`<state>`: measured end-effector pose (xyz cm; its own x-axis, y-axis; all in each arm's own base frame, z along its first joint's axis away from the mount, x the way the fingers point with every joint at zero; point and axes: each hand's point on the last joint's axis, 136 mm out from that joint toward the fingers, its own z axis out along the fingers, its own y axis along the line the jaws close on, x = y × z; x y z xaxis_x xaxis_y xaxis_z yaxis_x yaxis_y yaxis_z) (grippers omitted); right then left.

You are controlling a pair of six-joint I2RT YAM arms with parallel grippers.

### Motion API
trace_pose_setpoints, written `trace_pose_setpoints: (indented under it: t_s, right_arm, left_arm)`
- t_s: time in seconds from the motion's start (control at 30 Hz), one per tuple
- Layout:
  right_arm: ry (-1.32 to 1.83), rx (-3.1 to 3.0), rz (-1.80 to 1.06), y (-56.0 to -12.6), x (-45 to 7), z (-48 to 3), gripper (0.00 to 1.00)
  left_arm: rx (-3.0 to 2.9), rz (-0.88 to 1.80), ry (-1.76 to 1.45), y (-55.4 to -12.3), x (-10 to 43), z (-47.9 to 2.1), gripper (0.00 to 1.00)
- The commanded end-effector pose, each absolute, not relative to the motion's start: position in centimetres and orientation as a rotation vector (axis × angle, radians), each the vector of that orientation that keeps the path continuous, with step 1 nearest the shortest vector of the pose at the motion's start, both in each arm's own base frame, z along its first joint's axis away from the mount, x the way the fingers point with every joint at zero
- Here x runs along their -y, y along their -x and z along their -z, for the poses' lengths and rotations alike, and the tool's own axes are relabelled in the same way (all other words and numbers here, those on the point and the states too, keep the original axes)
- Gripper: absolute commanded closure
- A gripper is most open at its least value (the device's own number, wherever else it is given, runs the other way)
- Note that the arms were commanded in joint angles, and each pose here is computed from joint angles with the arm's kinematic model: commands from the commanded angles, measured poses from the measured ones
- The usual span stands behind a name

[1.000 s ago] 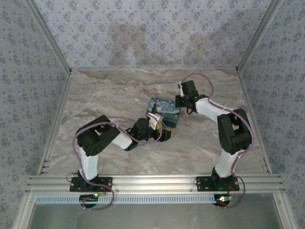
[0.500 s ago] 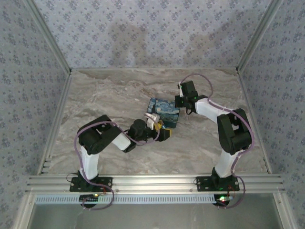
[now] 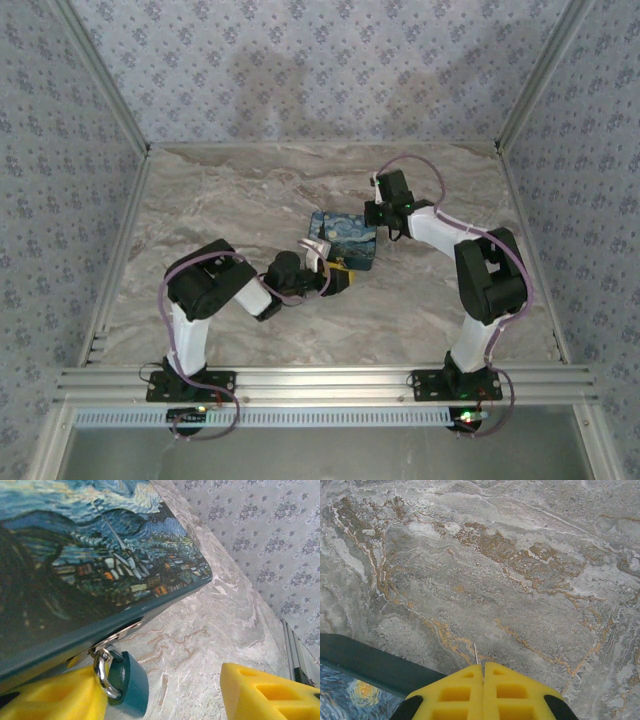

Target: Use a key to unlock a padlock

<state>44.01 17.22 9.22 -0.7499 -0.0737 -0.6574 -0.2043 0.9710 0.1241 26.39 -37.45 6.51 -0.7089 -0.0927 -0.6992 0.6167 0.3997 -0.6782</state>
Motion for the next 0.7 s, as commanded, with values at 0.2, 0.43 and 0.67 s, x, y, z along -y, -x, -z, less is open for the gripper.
trace_pose_setpoints:
  t_s: [0.2,0.43,0.67]
  right_arm:
    - [0.227,-2.523,-0.255,-41.5,-17.8,-6.4,1.00]
    - [0.226,-2.519,-0.253,-41.5,-17.7,-6.6,1.00]
    - [0.222,-2.517,-0.256,-41.6,-17.7,-6.5,1.00]
  left_arm:
    - [-2.006,1.369,-0.409,-27.5,38.3,-6.2,0.32]
    - [-2.047,1.373,-0.387,-27.3,38.2,-5.1,0.36]
    - [-2.053,1.378,-0.398,-25.8,38.3,-4.9,0.30]
